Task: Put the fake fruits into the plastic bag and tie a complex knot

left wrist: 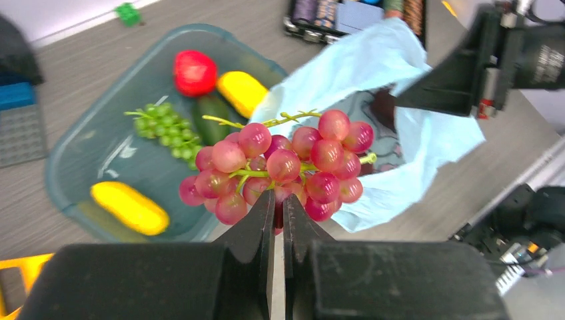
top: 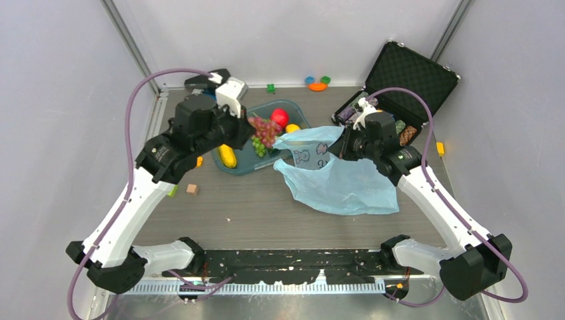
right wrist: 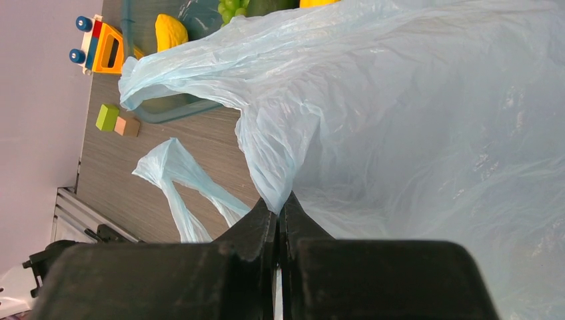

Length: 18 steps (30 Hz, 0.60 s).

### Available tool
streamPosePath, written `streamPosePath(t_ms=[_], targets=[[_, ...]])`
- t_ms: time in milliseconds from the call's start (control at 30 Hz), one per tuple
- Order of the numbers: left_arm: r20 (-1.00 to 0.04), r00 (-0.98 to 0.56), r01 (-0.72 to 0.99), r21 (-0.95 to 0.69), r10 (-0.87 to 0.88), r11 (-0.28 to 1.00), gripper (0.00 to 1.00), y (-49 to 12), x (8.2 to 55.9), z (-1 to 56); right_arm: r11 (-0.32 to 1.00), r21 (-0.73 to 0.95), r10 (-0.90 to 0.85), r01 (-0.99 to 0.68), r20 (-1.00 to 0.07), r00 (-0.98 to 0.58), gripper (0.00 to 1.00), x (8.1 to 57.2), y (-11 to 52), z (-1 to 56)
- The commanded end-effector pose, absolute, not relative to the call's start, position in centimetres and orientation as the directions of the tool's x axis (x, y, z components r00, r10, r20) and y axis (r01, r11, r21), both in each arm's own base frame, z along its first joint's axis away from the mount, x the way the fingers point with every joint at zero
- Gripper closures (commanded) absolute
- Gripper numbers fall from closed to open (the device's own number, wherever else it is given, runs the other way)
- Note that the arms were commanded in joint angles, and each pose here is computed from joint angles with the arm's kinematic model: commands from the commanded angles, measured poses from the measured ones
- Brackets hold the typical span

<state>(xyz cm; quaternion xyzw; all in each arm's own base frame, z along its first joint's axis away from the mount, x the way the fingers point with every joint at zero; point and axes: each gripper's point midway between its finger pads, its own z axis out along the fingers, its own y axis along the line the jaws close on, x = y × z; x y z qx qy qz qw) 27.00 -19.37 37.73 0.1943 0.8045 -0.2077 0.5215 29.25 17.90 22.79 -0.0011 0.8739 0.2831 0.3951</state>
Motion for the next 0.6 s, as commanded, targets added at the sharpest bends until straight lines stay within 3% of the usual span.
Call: streamPosePath(t_ms=[0,333,567], targets=[[-0.939,-0.341,0.627,-0.192,0.045,0.755,0.98,-23.5,25.1,39.1,0.825,0.498,0.246,-0.266,-0.742,-0.623,0.95,30.1,18.1,25.9],[-0.825,-0.564,0.692,-0.452,0.031,0.563,0.99,-31.9,22.9,34.9,0.824,0.499,0.246,-0.268,-0.741,-0.625,0.95,29.8,18.0,25.7],[-0.783,-0.619,0.661,-0.478,0.061,0.579,0.99,-33.7,24.0,31.6,0.823,0.499,0.246,-0.271,-0.743,-0.622,0.95,29.7,18.0,25.8]])
